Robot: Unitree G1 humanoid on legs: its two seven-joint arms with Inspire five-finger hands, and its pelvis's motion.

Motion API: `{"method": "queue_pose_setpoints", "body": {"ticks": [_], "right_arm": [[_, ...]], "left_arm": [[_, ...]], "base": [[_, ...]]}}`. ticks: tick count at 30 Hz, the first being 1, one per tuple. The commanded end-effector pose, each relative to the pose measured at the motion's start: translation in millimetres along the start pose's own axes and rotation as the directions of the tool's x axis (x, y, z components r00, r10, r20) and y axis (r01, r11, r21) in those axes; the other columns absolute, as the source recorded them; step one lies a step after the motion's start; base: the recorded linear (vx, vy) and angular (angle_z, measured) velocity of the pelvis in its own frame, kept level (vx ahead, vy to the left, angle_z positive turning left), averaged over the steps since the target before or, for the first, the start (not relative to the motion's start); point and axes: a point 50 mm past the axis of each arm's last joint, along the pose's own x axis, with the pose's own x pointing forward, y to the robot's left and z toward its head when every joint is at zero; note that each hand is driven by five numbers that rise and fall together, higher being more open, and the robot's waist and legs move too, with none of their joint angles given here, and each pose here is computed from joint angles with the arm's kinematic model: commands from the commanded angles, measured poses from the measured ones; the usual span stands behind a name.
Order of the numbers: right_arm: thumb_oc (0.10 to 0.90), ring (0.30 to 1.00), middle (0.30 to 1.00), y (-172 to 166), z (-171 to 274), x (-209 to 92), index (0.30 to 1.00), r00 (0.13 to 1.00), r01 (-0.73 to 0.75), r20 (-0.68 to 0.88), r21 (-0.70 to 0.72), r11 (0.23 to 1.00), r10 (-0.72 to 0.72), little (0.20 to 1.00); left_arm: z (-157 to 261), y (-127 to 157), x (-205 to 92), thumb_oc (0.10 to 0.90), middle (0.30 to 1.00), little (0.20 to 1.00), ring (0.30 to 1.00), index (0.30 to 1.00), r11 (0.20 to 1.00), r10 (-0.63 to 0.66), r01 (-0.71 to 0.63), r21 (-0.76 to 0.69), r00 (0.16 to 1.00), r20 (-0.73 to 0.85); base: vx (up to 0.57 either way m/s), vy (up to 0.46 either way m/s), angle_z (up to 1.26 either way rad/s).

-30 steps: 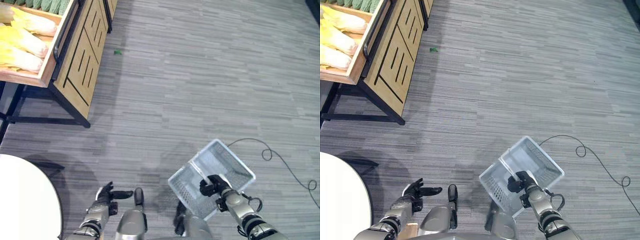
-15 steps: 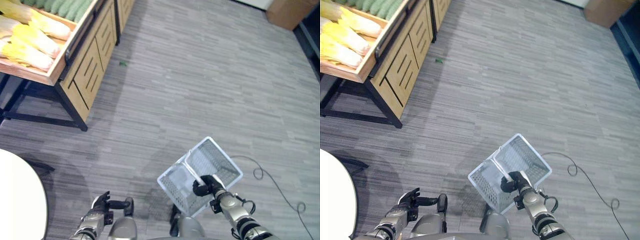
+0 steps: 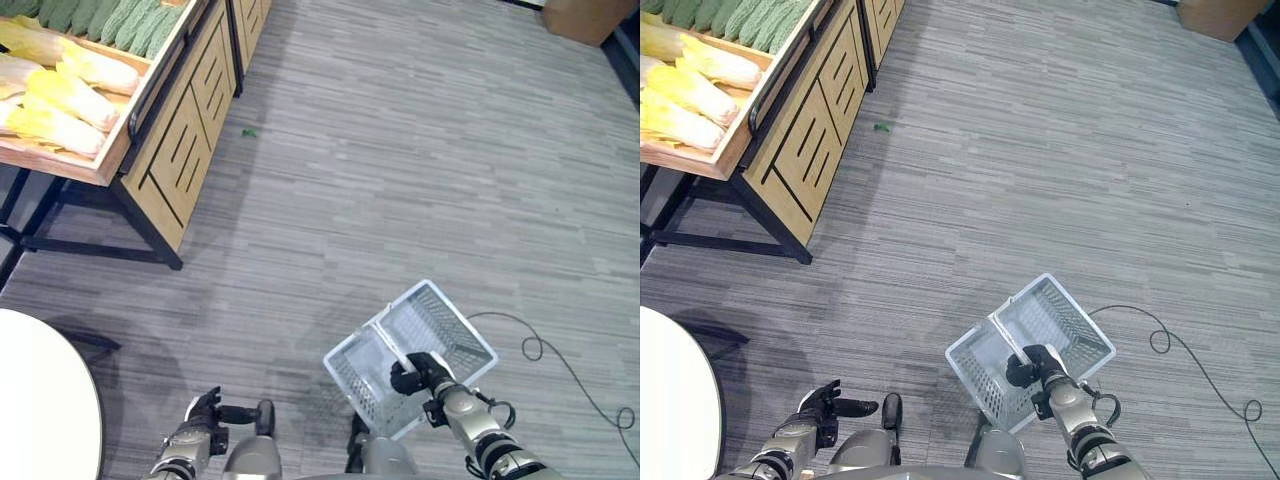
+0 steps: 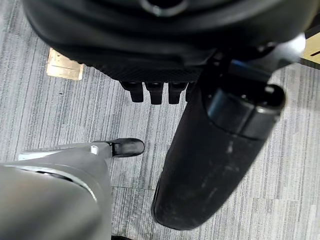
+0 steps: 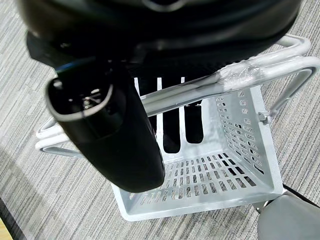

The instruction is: Get the vegetables into the basket

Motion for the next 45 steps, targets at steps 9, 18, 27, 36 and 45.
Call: {"method": "queue_pose_setpoints", "body": {"ticks": [9,18,27,36,45], "right_arm": [[0.4,0.3,0.3,-1.3,-41.8,-7.9,0.3,0.988,0.02,-0.154,0.052,0.998,-0.012,0.3],[0.4,0.3,0.3,-6.0,-84.2,-21.9,0.3,0.947,0.069,-0.319,0.095,0.993,-0.035,0.3],[0.4,0.3,0.3,-8.3,-99.6,-28.5,0.3,0.921,0.102,-0.385,0.119,0.988,-0.048,0.3],[0.4,0.3,0.3,-12.1,-90.0,-23.9,0.3,0.931,0.132,-0.36,0.155,0.979,-0.068,0.3],[0.4,0.3,0.3,-12.4,-84.6,-21.5,0.3,0.939,0.129,-0.338,0.171,0.977,-0.065,0.3]], "left_arm": [[-14.1,-4.5,-0.6,0.9,1.0,1.0,1.0,1.0,0.997,-0.006,0.011,0.071,0.998,-0.063],[-31.8,-3.7,-3.7,0.9,1.0,1.0,1.0,1.0,0.996,-0.012,0.023,0.086,0.992,-0.125],[-31.3,-12.4,-4.0,0.9,1.0,1.0,1.0,1.0,0.998,-0.027,0.032,0.049,0.993,-0.114],[-25.2,-13.5,-2.7,0.9,1.0,1.0,1.0,1.0,0.998,-0.03,0.035,0.046,0.995,-0.096],[-17.0,-10.9,-1.2,0.9,1.0,1.0,1.0,1.0,0.995,-0.028,0.034,0.092,0.997,-0.072]], "base": [[0.04,-0.028,0.02],[0.04,-0.031,0.02],[0.02,0.006,-0.03],[0.0,0.085,-0.12],[0.06,0.088,-0.14]]}}
